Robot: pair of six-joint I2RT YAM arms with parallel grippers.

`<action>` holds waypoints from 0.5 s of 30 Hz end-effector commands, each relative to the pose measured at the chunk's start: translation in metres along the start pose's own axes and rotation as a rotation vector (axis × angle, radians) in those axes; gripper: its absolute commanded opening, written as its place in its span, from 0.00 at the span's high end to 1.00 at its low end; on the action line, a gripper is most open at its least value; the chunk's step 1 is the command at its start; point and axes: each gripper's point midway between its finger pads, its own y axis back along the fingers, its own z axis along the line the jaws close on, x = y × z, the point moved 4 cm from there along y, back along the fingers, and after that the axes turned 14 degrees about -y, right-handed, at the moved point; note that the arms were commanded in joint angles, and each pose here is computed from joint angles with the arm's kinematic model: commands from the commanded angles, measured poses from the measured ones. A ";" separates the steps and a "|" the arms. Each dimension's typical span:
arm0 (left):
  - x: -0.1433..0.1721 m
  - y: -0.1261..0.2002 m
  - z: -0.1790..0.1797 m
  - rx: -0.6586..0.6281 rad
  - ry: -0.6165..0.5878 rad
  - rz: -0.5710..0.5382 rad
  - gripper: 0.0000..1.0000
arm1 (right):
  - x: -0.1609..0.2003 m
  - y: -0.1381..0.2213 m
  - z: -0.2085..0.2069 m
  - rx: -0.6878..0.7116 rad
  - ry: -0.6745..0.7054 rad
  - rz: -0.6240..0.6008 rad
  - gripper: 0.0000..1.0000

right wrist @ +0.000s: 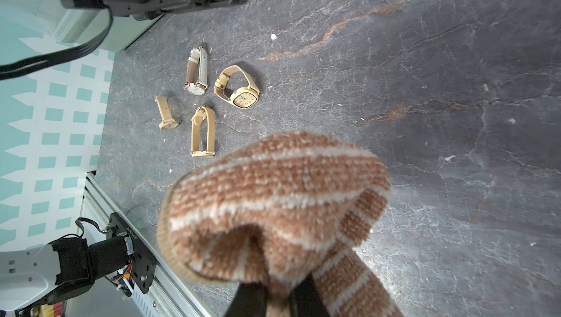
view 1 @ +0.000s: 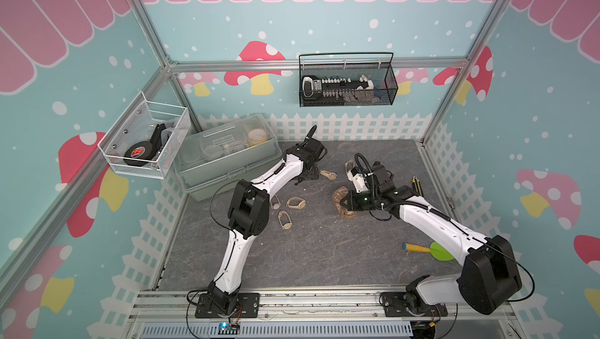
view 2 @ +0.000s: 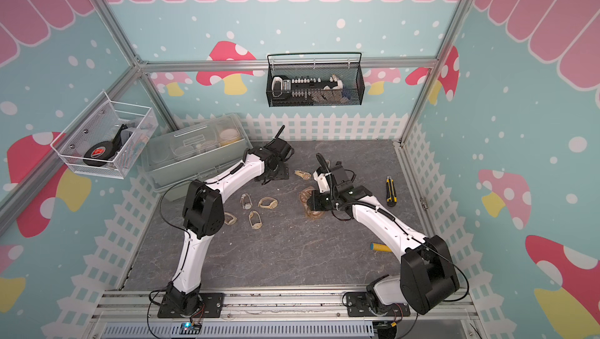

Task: Wipe the watch dial
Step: Pick up the watch at the center of the board.

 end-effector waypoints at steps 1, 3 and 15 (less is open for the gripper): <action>-0.008 -0.007 -0.004 -0.010 -0.025 -0.009 0.05 | 0.002 0.004 0.005 -0.018 -0.009 0.007 1.00; -0.010 -0.012 -0.005 -0.007 -0.011 -0.009 0.06 | 0.002 0.003 0.005 -0.016 -0.010 0.009 1.00; -0.026 -0.039 -0.004 0.005 0.076 -0.012 0.10 | 0.008 0.003 0.000 -0.011 -0.028 0.018 1.00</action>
